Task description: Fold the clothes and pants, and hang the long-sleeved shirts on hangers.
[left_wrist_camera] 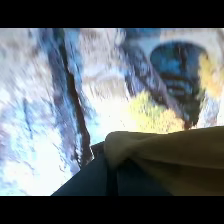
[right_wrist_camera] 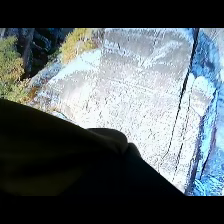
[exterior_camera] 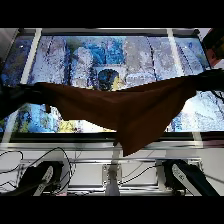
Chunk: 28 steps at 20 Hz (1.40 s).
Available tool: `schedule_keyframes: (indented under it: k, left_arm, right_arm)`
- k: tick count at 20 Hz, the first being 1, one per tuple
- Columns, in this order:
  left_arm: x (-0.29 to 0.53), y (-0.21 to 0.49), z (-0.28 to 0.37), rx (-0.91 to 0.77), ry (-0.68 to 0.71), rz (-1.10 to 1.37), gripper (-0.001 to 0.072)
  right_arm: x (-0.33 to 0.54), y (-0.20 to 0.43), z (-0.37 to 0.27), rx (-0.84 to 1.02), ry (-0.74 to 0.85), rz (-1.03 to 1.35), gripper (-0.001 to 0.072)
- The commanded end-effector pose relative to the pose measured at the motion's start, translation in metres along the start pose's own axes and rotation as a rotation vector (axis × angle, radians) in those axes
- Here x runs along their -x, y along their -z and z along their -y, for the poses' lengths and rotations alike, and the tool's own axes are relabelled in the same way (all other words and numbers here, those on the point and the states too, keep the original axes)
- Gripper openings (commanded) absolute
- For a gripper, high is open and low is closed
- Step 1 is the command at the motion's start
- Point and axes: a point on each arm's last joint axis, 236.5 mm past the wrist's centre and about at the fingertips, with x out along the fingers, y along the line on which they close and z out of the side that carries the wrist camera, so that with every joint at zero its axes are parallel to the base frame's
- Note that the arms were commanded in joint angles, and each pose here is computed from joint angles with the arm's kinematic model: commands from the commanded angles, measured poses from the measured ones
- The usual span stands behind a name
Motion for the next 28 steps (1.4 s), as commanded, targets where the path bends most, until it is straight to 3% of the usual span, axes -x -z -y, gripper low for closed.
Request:
schedule_keyframes:
  k: [1, 6, 12, 13, 15, 16, 20, 21, 22, 23, 26, 28]
  left_arm:
    - [-0.109, 0.042, -0.001, 0.064, 0.119, -0.152, 0.0014]
    - [-0.212, 0.052, -0.009, 0.260, 0.181, -0.154, 0.0015]
    - [-0.231, 0.005, -0.041, 0.463, 0.092, 0.031, 0.0016]
    - [-0.231, 0.004, -0.042, 0.463, 0.088, 0.034, 0.0075]
    - [-0.231, 0.004, -0.042, 0.463, 0.087, 0.034, 0.0603]
    - [-0.231, 0.005, -0.042, 0.464, 0.090, 0.033, 0.0705]
    - [-0.211, 0.014, -0.051, 0.373, 0.105, -0.026, 0.0704]
    - [-0.200, 0.022, -0.054, 0.406, 0.126, -0.072, 0.0665]
    - [-0.187, 0.034, -0.052, 0.458, 0.164, -0.140, 0.0528]
    - [-0.171, 0.054, -0.048, 0.451, 0.216, -0.232, 0.0466]
    - [-0.126, 0.125, -0.043, 0.434, 0.315, -0.527, 0.0466]
    - [-0.117, 0.151, -0.038, 0.495, 0.346, -0.589, 0.0470]
  right_arm:
    - [-0.113, 0.014, 0.032, -0.110, -0.036, -0.173, 0.0009]
    - [-0.253, 0.028, 0.068, -0.257, -0.057, -0.214, 0.0010]
    - [-0.278, -0.021, 0.075, -0.388, -0.081, 0.006, 0.0011]
    - [-0.277, -0.030, 0.080, -0.397, -0.070, 0.050, 0.0060]
    - [-0.276, -0.038, 0.085, -0.404, -0.052, 0.086, 0.0461]
    - [-0.276, -0.037, 0.085, -0.423, -0.053, 0.083, 0.0594]
    - [-0.270, -0.025, 0.091, -0.360, -0.009, 0.031, 0.0584]
    - [-0.267, -0.022, 0.095, -0.326, 0.016, 0.018, 0.0583]
    - [-0.263, -0.019, 0.101, -0.299, 0.040, 0.006, 0.0583]
    - [-0.260, -0.017, 0.106, -0.291, 0.053, -0.003, 0.0583]
    - [-0.254, -0.008, 0.116, -0.311, 0.058, -0.029, 0.0582]
    - [-0.252, -0.004, 0.120, -0.318, 0.062, -0.044, 0.0582]
